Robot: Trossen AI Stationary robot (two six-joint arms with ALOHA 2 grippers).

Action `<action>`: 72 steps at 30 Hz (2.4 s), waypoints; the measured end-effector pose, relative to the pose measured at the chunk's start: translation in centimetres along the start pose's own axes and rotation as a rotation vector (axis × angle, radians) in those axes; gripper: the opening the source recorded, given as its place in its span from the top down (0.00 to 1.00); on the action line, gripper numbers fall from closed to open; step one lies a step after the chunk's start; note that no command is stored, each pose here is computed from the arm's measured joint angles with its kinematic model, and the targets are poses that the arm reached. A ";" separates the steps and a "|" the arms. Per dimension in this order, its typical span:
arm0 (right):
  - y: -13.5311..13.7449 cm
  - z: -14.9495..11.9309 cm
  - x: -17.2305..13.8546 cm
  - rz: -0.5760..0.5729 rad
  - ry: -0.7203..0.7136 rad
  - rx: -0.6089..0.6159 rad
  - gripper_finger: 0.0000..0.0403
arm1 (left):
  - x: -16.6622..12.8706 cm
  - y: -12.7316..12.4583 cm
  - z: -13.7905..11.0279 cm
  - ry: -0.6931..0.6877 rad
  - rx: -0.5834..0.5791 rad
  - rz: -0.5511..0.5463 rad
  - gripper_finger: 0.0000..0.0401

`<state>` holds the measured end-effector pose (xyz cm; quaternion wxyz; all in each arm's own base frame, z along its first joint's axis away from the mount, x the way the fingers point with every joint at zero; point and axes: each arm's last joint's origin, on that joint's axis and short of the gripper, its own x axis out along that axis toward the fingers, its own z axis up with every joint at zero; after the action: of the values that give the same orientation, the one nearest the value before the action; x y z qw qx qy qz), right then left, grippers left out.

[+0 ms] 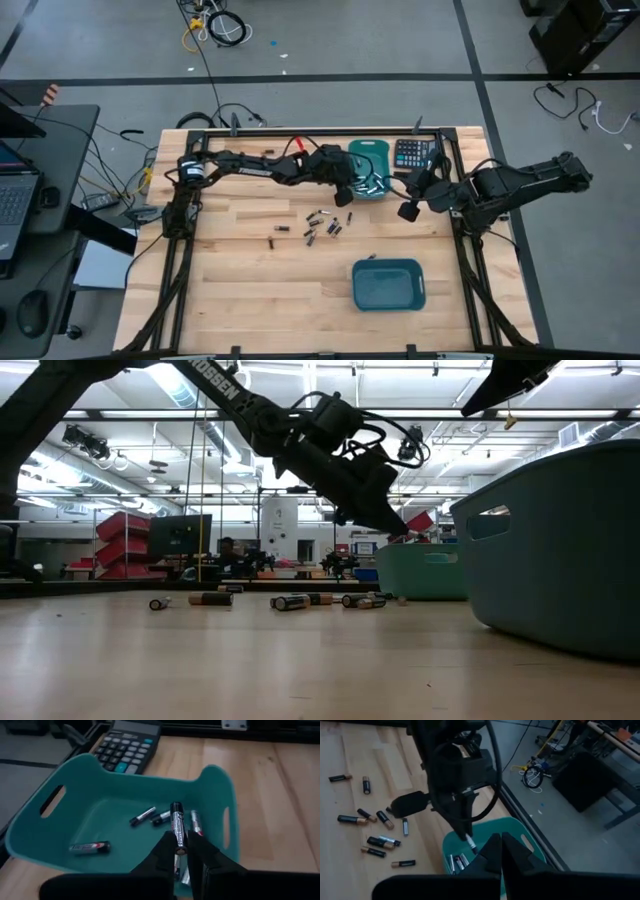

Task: Sort batteries
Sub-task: Put the silver battery into the green bin

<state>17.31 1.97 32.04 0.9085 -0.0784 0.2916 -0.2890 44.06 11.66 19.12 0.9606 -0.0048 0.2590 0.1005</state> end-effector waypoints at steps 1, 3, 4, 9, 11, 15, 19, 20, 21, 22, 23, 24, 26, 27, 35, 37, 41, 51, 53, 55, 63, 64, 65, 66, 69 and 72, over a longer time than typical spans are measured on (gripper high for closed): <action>0.0 0.0 0.0 0.001 0.000 0.000 1.00 | 0.0 0.0 0.0 -0.001 -0.006 0.005 0.93; 0.0 0.0 0.0 0.001 0.000 0.000 1.00 | 0.0 0.0 0.1 -0.006 -0.022 0.008 0.90; 0.0 0.0 0.0 0.001 0.000 0.000 1.00 | 0.0 0.0 0.1 -0.011 -0.024 0.008 0.89; 0.0 0.0 0.0 0.001 0.000 0.000 1.00 | 0.0 0.1 0.1 -0.008 -0.025 0.028 0.81; 0.0 0.0 0.0 0.001 0.000 0.000 1.00 | 0.0 0.1 0.1 -0.011 -0.025 0.032 0.79; 0.0 0.0 0.0 0.002 0.000 0.000 1.00 | 0.0 0.1 0.1 -0.014 -0.024 0.033 0.77; 0.0 0.0 0.0 0.002 0.001 0.003 1.00 | -0.4 -0.1 0.7 -0.031 -0.019 0.013 0.77; 0.0 0.0 0.0 0.002 0.001 0.006 1.00 | -0.8 -0.2 1.1 -0.044 -0.016 0.006 0.77; 0.0 0.0 0.0 0.002 0.000 0.008 1.00 | -1.3 -0.4 1.6 -0.058 -0.011 -0.004 0.77; 0.0 0.0 0.0 0.003 -0.002 0.010 1.00 | -2.0 -0.6 2.3 -0.075 -0.003 -0.015 0.77; 0.0 0.1 0.0 0.005 -0.009 0.017 1.00 | -2.8 -0.9 2.9 -0.082 0.012 -0.028 0.77; 0.1 0.2 0.0 0.007 -0.018 0.027 1.00 | -3.8 -1.2 3.6 -0.087 0.031 -0.038 0.77; 0.1 0.5 0.0 0.020 -0.034 0.045 1.00 | -6.0 -2.0 5.1 -0.104 0.079 -0.051 0.77; 0.2 0.6 0.0 0.029 -0.041 0.054 1.00 | -7.2 -2.3 5.6 -0.096 0.106 -0.054 0.77; 1.0 2.0 0.9 0.093 -0.117 0.102 1.00 | -17.3 -3.8 7.3 -0.098 0.219 0.059 0.77; 1.5 2.4 1.5 0.115 -0.131 0.107 1.00 | -19.6 -3.7 6.6 -0.119 0.213 0.088 0.77; 2.8 3.2 3.1 0.181 -0.151 0.086 1.00 | -23.2 -3.9 4.5 -0.179 0.157 0.087 0.77; 5.1 6.3 7.8 0.299 -0.140 0.051 1.00 | -27.2 -6.4 -2.6 -0.386 0.052 0.069 0.77; 5.4 6.8 8.9 0.311 -0.121 0.039 1.00 | -27.4 -6.7 -3.8 -0.413 0.049 0.055 0.77; 5.6 7.3 10.0 0.323 -0.101 0.037 1.00 | -27.4 -6.8 -4.8 -0.437 0.034 0.075 0.77; 6.6 7.4 15.0 0.363 0.020 0.031 1.00 | -27.0 -6.8 -8.3 -0.467 -0.006 0.215 0.77; 6.7 7.0 15.6 0.365 0.040 0.026 1.00 | -26.8 -6.8 -8.6 -0.461 -0.006 0.222 0.77; 6.9 6.7 16.2 0.368 0.057 0.024 1.00 | -26.7 -6.7 -8.9 -0.457 -0.008 0.223 0.77; 7.0 6.5 16.6 0.373 0.074 0.024 1.00 | -26.6 -6.7 -9.2 -0.454 -0.011 0.225 0.77; 7.5 5.7 17.8 0.400 0.125 0.016 1.00 | -26.4 -6.7 -10.0 -0.441 -0.034 0.242 0.77; 8.1 5.1 18.9 0.398 0.144 0.010 1.00 | -26.1 -6.5 -10.8 -0.419 -0.054 0.275 0.77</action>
<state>36.65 -2.29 24.54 0.9247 0.0064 0.3642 -0.1104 17.88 -0.39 22.49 0.9702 0.0255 0.0497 0.2358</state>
